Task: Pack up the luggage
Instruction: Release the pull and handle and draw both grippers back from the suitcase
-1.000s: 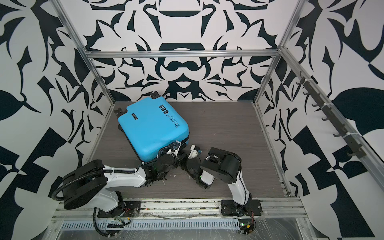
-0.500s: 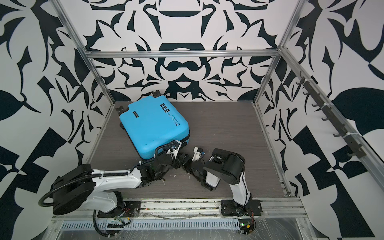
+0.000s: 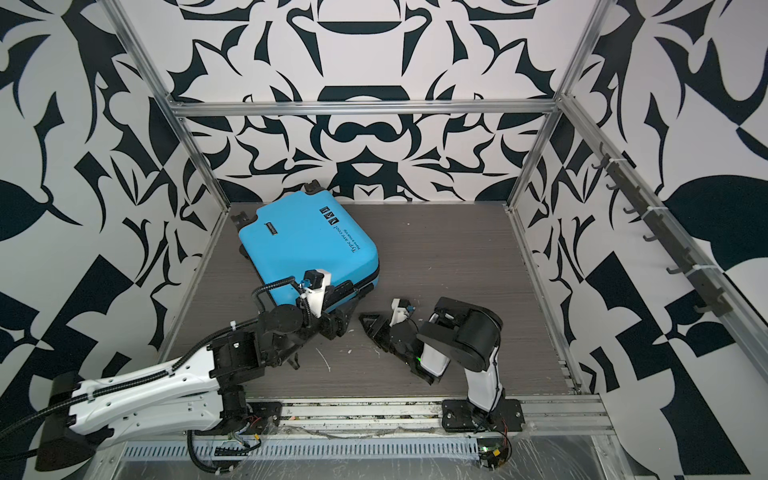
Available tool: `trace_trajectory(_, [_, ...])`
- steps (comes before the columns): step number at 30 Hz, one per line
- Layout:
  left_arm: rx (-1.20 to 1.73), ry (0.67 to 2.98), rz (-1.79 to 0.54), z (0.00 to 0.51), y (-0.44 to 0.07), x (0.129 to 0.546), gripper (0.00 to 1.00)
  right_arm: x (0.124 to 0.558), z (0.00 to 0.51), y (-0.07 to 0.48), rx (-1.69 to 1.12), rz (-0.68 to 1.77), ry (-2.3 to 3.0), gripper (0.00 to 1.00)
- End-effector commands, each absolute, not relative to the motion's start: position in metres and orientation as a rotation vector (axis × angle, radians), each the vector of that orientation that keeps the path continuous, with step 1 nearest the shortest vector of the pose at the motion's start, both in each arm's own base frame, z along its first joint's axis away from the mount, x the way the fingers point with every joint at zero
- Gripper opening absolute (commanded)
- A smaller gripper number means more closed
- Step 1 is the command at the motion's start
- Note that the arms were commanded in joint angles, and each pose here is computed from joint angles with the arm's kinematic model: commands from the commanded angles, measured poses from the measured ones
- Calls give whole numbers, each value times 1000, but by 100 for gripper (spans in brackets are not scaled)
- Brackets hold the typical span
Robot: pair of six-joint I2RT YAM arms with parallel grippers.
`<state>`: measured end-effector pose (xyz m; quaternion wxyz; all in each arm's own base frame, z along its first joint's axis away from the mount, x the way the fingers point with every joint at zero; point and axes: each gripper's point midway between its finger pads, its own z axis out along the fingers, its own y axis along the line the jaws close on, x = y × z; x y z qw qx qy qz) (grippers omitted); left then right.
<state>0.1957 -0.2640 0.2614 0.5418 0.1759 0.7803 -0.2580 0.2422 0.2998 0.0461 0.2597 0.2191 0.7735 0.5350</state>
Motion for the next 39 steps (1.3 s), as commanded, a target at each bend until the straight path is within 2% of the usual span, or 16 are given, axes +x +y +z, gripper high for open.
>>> trace_trajectory(1, [317, 1922, -465, 253, -221, 199, 76, 241, 57, 293, 516, 1452, 2076, 43])
trace_trajectory(8, [124, 2029, -365, 245, -154, 223, 77, 248, 68, 284, 478, 1451, 2067, 41])
trace_trajectory(14, [-162, 2096, -435, 218, -102, 253, 77, 255, 80, 280, 401, 1304, 2130, 38])
trace_trajectory(25, [-485, 2048, -448, 200, -31, 280, 77, 263, 136, 235, 226, 980, 2164, 47])
trace_trajectory(32, [-653, 2030, -552, 176, -8, 304, 76, 265, 169, 217, 46, 826, 2119, 54])
trace_trajectory(39, [-673, 2056, -725, 164, -25, 338, 72, 266, 178, 230, -160, 829, 2002, 55])
